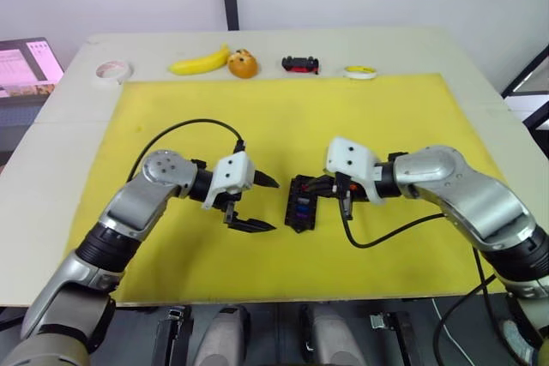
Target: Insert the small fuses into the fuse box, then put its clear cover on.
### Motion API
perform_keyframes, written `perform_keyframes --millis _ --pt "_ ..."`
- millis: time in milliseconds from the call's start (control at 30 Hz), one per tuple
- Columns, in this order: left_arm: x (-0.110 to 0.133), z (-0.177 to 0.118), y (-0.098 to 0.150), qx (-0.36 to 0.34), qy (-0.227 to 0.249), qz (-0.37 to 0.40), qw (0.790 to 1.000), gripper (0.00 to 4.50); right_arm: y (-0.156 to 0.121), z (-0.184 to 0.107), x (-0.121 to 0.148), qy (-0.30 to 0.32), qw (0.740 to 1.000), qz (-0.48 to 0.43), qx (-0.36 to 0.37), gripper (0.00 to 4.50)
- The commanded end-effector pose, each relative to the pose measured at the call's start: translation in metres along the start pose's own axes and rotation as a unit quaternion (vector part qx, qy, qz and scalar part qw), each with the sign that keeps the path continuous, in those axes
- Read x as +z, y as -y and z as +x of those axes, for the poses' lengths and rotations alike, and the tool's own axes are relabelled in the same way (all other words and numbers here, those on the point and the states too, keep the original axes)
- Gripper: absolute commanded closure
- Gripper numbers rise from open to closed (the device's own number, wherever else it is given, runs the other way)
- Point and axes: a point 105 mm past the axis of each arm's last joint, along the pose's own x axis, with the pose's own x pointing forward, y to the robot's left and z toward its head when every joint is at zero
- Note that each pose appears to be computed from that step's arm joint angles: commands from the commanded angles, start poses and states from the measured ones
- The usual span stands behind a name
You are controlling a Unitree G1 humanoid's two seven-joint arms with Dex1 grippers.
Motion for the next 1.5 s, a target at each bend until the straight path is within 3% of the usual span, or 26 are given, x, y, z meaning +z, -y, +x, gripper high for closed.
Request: perform_keyframes --millis 33,1267,1367,1467,1500 --pt "0.0110 -0.0054 -0.0048 0.012 0.009 0.022 1.000 0.05 0.0034 -0.0051 0.0081 0.014 1.000 -0.014 -0.012 4.50" --pt "0.0166 -0.0007 -0.0061 0.020 0.021 0.026 0.999 0.05 0.0004 -0.0022 0.0071 0.008 1.000 -0.026 -0.003 4.50" --pt "0.0172 -0.0006 -0.0062 0.021 0.022 0.026 0.999 0.00 0.0014 -0.0031 0.0081 0.009 1.000 -0.025 -0.006 3.53" --pt "0.0177 -0.0005 -0.0063 0.021 0.023 0.026 0.999 0.00 0.0020 -0.0038 0.0091 0.009 1.000 -0.027 -0.007 2.26" --pt "0.0179 -0.0005 -0.0064 0.021 0.023 0.026 0.999 0.00 0.0023 -0.0041 0.0096 0.009 1.000 -0.027 -0.008 2.26"
